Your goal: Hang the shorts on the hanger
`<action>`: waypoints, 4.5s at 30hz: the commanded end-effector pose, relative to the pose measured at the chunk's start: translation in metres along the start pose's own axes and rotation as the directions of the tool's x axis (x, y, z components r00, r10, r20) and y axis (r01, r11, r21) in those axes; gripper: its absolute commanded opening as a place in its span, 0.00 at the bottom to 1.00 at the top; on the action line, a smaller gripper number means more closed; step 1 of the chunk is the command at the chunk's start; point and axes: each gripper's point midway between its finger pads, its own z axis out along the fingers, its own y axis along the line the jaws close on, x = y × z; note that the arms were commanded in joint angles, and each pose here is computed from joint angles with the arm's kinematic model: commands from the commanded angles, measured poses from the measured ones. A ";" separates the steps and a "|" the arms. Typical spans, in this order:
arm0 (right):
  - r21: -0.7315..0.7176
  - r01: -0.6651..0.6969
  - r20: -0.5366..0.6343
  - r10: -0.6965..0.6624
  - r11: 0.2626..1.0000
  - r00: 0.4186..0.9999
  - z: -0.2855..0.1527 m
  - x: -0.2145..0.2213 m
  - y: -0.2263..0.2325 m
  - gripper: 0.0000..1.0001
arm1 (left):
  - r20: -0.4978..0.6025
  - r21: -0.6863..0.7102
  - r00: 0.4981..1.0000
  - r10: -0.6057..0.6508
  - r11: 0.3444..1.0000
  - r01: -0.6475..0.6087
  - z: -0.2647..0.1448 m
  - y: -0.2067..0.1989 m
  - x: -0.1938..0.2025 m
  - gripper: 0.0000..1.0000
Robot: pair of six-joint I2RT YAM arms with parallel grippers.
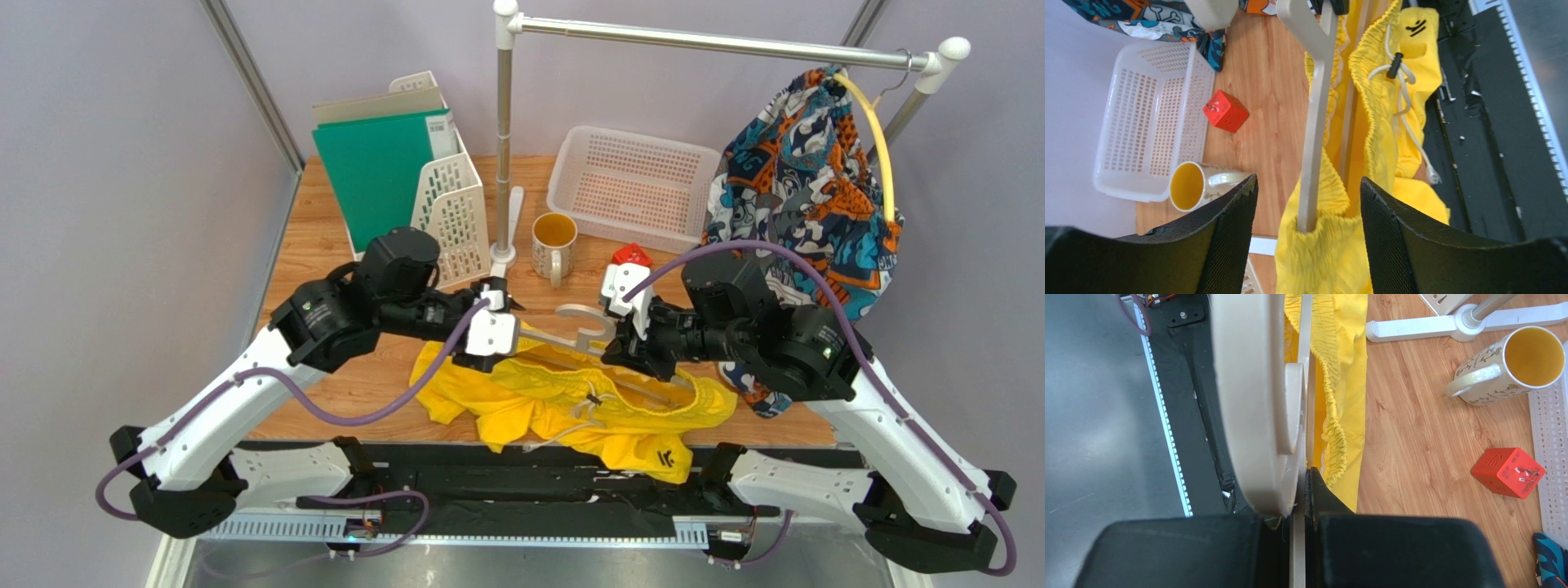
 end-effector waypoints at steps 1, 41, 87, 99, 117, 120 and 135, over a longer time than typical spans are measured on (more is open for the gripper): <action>0.002 0.035 0.138 -0.035 0.999 0.990 -0.017 -0.033 0.004 0.00 | -0.022 -0.101 0.995 0.097 0.990 -0.098 0.010 0.031 -0.016 0.65; 0.058 0.035 0.145 -0.043 0.998 0.989 -0.012 -0.004 0.000 0.00 | 0.088 0.101 0.979 -0.185 0.979 0.176 0.004 0.010 -0.040 0.00; 0.604 -0.656 0.523 0.397 0.452 0.754 -0.186 -0.037 -0.148 0.00 | 0.208 -0.188 0.939 -0.275 0.931 0.314 -0.062 0.028 -0.016 0.91; 0.552 -0.743 0.674 0.323 0.377 0.665 -0.225 -0.076 -0.226 0.00 | 0.251 -0.128 0.920 -0.301 0.932 0.340 -0.062 0.012 -0.023 0.91; 0.540 -0.792 0.672 0.421 0.285 0.609 -0.225 -0.031 -0.292 0.00 | 0.195 -0.118 0.916 -0.350 0.919 0.376 -0.053 0.000 0.002 0.91; 0.551 -0.787 0.665 0.422 0.279 0.616 -0.225 -0.027 -0.299 0.00 | 0.189 -0.121 0.913 -0.361 0.915 0.386 -0.053 -0.002 0.005 0.91; 0.567 -0.757 0.641 0.404 0.325 0.653 -0.220 -0.027 -0.296 0.39 | 0.147 -0.101 0.791 -0.594 0.787 0.609 -0.052 -0.009 0.019 0.94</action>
